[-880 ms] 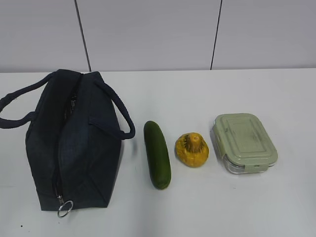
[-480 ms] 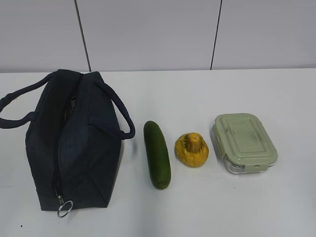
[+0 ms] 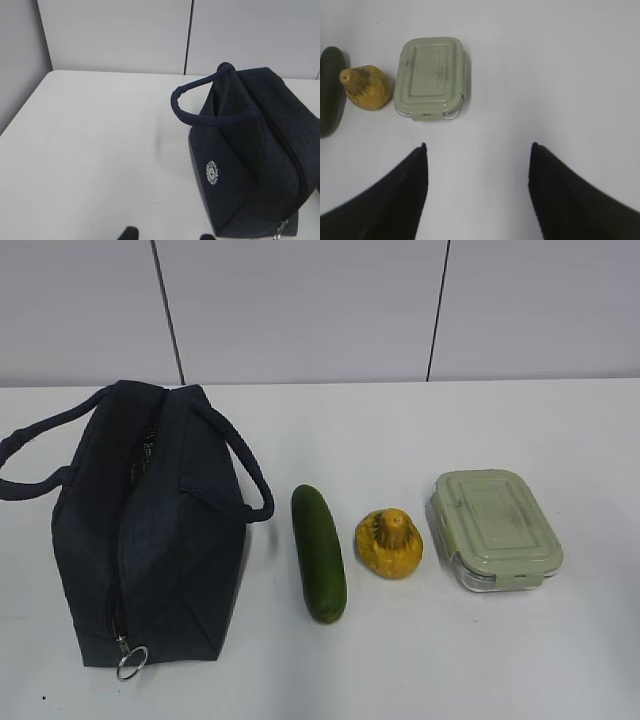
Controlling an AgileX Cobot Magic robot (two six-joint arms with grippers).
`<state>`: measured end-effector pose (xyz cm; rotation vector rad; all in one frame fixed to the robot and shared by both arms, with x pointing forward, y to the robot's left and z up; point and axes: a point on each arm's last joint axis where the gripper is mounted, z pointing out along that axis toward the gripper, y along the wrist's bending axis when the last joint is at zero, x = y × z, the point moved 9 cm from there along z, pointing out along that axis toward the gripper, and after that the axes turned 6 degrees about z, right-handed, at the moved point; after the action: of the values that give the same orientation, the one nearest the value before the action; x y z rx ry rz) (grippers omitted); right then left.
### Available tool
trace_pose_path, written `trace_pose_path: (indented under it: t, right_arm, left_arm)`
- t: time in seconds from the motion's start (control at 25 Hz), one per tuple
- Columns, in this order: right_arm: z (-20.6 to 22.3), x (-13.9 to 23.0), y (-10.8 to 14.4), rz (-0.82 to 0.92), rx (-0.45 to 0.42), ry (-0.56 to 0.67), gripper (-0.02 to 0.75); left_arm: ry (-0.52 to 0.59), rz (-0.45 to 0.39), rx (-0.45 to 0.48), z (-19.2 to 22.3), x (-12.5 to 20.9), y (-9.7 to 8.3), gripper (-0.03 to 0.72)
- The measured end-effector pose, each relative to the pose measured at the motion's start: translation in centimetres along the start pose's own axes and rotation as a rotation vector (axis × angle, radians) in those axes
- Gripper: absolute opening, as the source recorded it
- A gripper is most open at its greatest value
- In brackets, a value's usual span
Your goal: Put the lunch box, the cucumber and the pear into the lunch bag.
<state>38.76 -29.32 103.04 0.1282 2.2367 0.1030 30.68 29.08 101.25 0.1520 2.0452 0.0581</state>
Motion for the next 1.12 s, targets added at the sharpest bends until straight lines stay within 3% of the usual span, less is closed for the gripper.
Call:
trace_pose_path:
  t: [0.2,0.6,0.88,1.12]
  right_arm:
    - [3.8,-2.8,0.8,0.034,-0.014,0.112,0.524]
    - [12.6,-9.3,1.8,-0.001,-0.016,0.319,0.496]
    - [18.6,-10.8,3.2,0.021,-0.148,0.485,0.491]
    - [21.9,-9.5,1.8,0.153,-0.318,0.593,0.477]
  left_arm:
    - [0.0,0.0,0.0,0.0,0.0,0.0,0.238]
    - [0.0,0.0,0.0,0.0,0.0,0.0,0.238]
    - [0.0,0.0,0.0,0.0,0.0,0.0,0.238]
    - [0.0,0.0,0.001,0.0,0.0,0.0,0.238]
